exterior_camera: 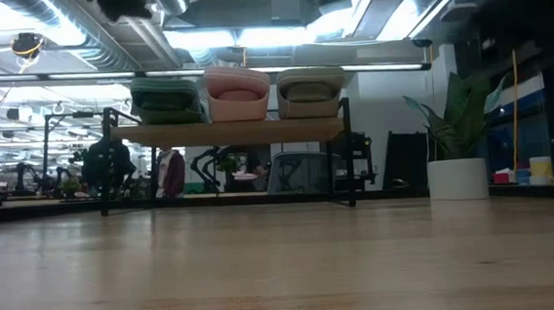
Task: Pick and place slippers onto the shelf
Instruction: Return to Home Position
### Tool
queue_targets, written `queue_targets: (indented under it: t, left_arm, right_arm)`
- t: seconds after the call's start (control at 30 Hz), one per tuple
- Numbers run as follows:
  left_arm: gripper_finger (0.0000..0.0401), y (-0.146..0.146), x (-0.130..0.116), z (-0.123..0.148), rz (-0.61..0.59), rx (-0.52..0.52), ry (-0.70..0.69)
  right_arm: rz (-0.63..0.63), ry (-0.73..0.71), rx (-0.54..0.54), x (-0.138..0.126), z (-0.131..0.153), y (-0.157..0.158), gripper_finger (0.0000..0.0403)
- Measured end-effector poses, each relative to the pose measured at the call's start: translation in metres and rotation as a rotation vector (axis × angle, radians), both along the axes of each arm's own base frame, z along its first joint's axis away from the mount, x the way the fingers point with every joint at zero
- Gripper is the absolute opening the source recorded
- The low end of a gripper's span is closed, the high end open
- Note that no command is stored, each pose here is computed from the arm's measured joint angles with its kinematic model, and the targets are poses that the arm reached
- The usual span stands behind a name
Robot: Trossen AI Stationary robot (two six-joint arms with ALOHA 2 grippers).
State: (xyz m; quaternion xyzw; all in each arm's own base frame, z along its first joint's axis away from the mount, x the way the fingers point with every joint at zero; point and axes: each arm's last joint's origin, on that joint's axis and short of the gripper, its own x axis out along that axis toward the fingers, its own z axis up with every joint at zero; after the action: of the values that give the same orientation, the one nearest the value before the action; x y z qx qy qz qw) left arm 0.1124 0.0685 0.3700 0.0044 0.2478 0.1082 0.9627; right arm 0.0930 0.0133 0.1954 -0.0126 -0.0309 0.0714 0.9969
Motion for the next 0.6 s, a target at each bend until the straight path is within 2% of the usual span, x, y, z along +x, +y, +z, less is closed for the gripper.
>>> queue_targets:
  t: [0.2,0.3,0.43,0.6]
  left_arm:
    - [0.0176,-0.026,-0.017,-0.048,-0.035,-0.004,-0.237]
    - [0.0176,-0.034,-0.025,-0.071,-0.044,0.018,-0.277]
    - [0.0176,-0.043,-0.049,-0.078,0.095,0.105,-0.329]
    - [0.0176,-0.054,-0.067,-0.088,0.013,0.076,-0.421]
  right_arm:
    - [0.018,0.050,-0.010,-0.012,0.028,-0.001,0.0092]
    - [0.017,0.070,-0.031,-0.020,0.040,-0.002,0.0092]
    - [0.017,0.075,-0.040,-0.032,0.059,-0.004,0.0092]
    - [0.017,0.065,-0.028,-0.034,0.064,-0.004,0.0092]
